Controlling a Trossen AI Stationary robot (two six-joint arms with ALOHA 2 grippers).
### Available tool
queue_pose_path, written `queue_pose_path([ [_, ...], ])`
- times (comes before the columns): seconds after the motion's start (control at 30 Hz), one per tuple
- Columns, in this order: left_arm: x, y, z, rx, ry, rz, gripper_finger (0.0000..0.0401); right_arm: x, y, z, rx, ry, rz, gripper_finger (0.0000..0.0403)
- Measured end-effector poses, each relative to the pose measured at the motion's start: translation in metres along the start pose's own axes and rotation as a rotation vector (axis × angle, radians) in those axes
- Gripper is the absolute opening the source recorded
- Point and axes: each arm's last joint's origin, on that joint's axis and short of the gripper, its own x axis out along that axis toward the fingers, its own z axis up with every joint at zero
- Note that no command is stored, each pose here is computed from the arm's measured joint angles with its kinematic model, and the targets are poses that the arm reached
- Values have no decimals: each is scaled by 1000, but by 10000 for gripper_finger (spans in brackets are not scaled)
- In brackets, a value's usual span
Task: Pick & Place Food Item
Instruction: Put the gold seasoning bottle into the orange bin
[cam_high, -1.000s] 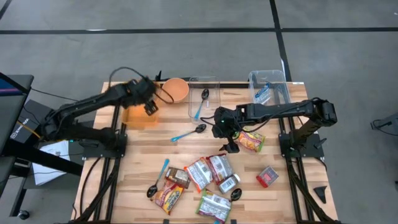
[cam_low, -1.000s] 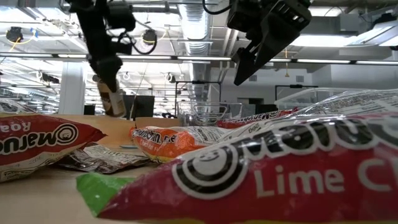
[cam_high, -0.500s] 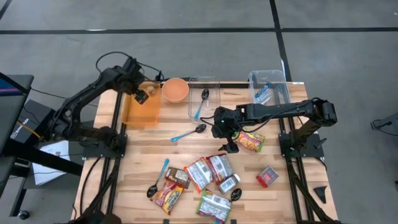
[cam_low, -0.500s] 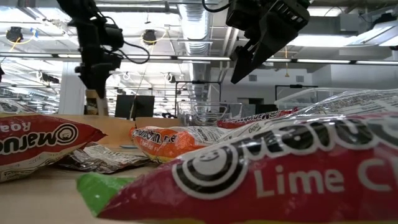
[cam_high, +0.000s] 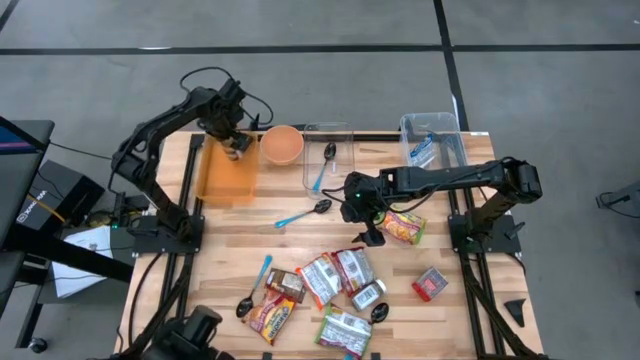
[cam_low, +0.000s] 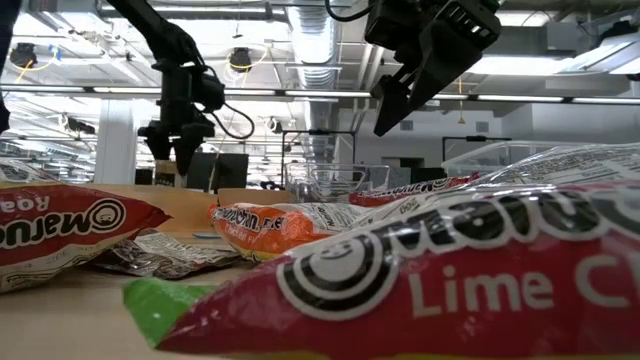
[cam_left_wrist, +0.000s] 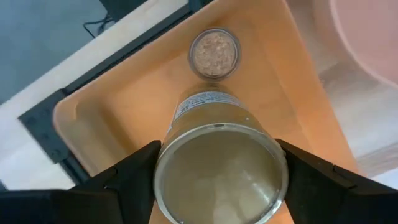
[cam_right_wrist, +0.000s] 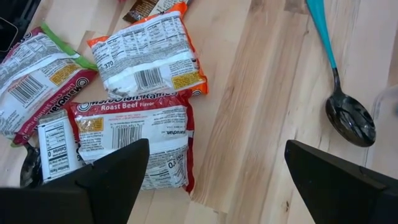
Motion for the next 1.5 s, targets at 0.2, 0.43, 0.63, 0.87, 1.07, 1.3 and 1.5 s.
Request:
queue_pose_path([
  [0.2,1,-1,2,-1,-6,-35,270,0,0,0,1,5,2,370],
  [0.43,1,-1,1,9,2,-34,270,0,0,0,2,4,2,370],
  [0.63,1,-1,2,9,-4,-30,335,0,0,0,1,4,3,370],
  [0.87,0,-1,6,19,-46,-28,372,0,0,0,0,3,3,370],
  [1.07,-17,0,5,34,-150,-19,344,0,0,0,-7,1,2,370],
  [1.3,-50,-11,-8,98,-275,-109,291,0,0,0,-7,1,2,370],
  [1.5,-57,-39,-22,179,-273,-261,204,0,0,0,-2,1,2,370],
])
